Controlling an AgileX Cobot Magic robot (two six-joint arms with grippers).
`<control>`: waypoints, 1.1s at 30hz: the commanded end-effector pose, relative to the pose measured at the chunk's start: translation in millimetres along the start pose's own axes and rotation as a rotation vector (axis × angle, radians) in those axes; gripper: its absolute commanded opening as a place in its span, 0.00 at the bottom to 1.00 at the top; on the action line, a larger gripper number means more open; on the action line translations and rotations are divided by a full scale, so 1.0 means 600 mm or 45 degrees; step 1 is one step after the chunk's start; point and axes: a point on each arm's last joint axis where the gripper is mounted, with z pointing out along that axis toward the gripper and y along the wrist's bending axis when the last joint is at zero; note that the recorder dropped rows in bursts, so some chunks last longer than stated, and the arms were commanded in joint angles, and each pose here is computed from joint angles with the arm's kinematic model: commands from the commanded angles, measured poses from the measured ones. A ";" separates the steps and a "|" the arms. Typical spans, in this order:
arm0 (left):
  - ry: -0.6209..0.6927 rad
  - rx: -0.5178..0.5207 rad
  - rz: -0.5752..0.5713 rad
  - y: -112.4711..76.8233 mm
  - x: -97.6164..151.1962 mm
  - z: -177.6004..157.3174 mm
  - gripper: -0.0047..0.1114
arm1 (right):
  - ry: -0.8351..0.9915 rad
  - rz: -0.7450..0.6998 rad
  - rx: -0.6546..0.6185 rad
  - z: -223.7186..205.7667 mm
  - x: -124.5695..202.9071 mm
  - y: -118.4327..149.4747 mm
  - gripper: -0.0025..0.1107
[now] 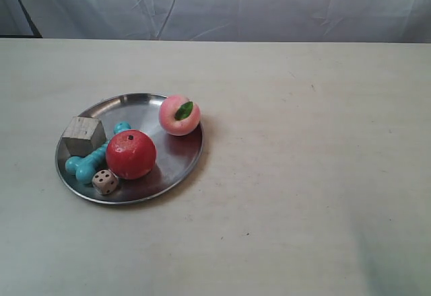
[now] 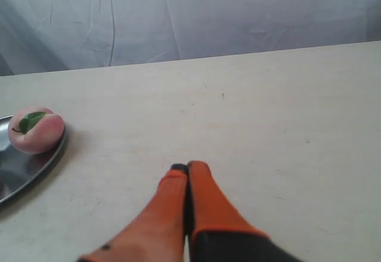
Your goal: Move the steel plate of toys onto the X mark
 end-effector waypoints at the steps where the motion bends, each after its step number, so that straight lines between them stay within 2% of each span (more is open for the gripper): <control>1: -0.002 0.015 -0.020 -0.012 0.050 0.006 0.04 | -0.001 0.000 0.004 0.000 0.003 -0.001 0.01; 8: 0.116 0.035 -0.136 -0.027 0.109 0.021 0.04 | -0.001 0.000 0.004 0.000 0.003 -0.001 0.01; 15: 0.173 0.056 -0.166 -0.035 0.135 0.028 0.04 | -0.001 0.003 0.004 0.000 0.003 -0.001 0.01; 33: 0.183 0.065 -0.153 -0.039 0.145 0.031 0.04 | -0.001 0.005 0.004 0.000 0.003 -0.001 0.01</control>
